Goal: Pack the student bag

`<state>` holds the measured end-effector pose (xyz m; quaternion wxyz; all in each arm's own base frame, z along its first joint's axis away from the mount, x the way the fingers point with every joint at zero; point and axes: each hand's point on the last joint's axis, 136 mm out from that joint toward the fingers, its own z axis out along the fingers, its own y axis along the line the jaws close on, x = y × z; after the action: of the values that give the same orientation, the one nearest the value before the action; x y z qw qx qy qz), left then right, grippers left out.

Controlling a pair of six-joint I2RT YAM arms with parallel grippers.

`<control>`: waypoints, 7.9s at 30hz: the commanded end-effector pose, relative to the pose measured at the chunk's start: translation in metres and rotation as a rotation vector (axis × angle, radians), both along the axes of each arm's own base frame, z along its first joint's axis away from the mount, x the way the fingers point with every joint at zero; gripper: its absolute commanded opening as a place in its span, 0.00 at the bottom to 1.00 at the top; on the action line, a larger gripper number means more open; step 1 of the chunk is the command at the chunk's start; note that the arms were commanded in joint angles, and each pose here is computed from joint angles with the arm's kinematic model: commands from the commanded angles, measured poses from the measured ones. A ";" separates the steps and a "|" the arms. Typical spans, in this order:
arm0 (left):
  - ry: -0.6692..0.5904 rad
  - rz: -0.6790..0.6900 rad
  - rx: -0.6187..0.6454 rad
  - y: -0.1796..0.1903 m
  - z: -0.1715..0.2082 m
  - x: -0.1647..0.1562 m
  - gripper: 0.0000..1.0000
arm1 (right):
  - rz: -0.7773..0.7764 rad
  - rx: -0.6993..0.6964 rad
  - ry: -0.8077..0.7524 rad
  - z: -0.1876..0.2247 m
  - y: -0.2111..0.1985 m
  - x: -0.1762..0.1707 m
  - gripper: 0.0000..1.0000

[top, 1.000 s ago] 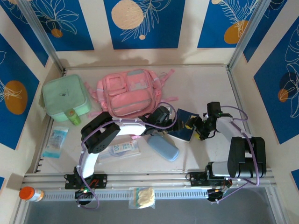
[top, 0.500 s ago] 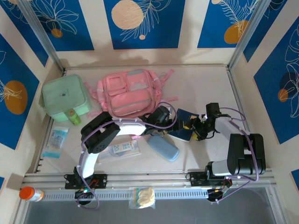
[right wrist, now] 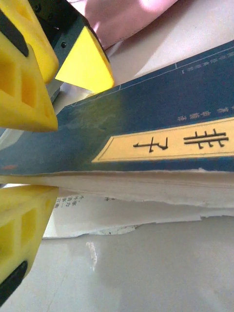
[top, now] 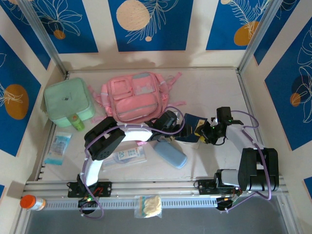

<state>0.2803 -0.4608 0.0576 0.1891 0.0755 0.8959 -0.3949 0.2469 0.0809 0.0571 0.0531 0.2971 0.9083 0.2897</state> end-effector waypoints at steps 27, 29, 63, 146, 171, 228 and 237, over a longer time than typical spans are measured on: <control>-0.078 0.041 -0.180 0.112 0.154 0.010 0.97 | 0.129 0.157 -0.444 0.160 0.044 0.015 0.00; -0.066 0.052 -0.221 0.124 0.161 0.010 0.94 | 0.169 0.184 -0.484 0.176 0.056 0.015 0.00; -0.133 -0.033 -0.688 0.118 0.267 0.020 0.00 | 0.445 0.358 -0.518 0.200 0.125 0.019 0.99; -0.727 -0.111 0.779 0.218 0.169 0.134 0.00 | 0.279 0.263 -0.362 0.144 0.069 0.014 0.00; -0.868 0.114 0.733 0.226 0.276 0.163 0.00 | 0.501 0.352 -0.288 0.080 0.250 0.137 0.00; -0.538 0.040 0.295 0.211 0.232 0.088 0.50 | 0.430 -0.265 -0.407 0.092 0.121 0.029 0.16; -0.295 0.399 0.259 0.314 0.168 0.051 0.57 | 0.600 -0.171 -0.309 0.080 0.195 -0.010 0.17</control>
<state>0.3315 -0.1765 0.2626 0.4168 0.0744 0.8791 -0.2190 0.2476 0.2557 0.1422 0.1610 -0.0282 0.9530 0.2551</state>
